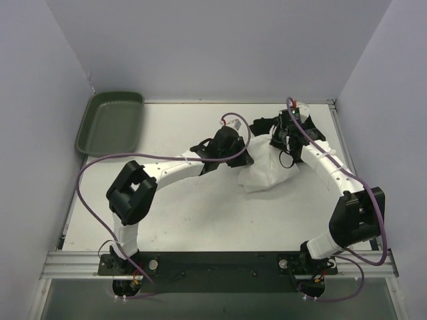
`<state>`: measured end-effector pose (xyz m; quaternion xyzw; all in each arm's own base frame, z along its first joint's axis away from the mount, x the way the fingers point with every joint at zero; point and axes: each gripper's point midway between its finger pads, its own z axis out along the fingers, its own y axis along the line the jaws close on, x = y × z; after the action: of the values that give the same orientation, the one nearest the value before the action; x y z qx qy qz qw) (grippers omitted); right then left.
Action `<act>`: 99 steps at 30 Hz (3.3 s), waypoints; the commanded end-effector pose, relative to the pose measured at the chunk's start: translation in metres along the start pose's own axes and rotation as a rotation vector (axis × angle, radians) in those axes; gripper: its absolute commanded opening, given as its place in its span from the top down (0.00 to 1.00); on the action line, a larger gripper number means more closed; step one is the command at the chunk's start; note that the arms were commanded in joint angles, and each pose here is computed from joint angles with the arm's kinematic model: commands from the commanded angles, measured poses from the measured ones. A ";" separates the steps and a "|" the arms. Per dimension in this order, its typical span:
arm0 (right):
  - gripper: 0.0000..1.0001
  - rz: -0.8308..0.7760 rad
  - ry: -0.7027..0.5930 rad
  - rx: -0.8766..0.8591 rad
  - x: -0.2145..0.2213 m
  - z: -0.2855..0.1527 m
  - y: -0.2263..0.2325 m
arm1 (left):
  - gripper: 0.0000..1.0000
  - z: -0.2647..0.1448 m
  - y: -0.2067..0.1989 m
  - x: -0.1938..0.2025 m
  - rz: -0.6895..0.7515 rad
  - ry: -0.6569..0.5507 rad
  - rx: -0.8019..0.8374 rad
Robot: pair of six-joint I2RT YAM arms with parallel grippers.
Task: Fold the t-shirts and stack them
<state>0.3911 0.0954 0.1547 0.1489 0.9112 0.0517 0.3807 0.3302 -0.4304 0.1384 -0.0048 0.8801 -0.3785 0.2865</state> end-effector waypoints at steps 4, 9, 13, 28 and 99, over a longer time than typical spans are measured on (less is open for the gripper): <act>1.00 0.058 -0.091 0.020 -0.073 -0.003 -0.012 | 0.77 0.034 -0.048 -0.048 0.041 -0.015 0.139; 1.00 0.082 -0.143 -0.003 -0.114 0.005 -0.008 | 0.77 0.064 -0.048 -0.083 -0.004 -0.045 0.185; 1.00 0.095 -0.209 -0.001 -0.146 0.007 -0.007 | 0.77 0.074 -0.079 -0.130 -0.007 -0.123 0.280; 1.00 0.171 -0.234 0.106 -0.178 0.050 -0.056 | 0.76 0.135 -0.058 -0.129 -0.045 -0.113 0.344; 0.07 0.323 -0.353 0.507 -0.115 0.080 -0.189 | 0.43 0.064 -0.077 -0.039 -0.143 0.020 0.464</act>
<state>0.4898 -0.0985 0.0984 0.3733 0.8230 -0.0892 0.4188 0.3861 -0.5239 0.1090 -0.0204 0.8208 -0.5353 0.1984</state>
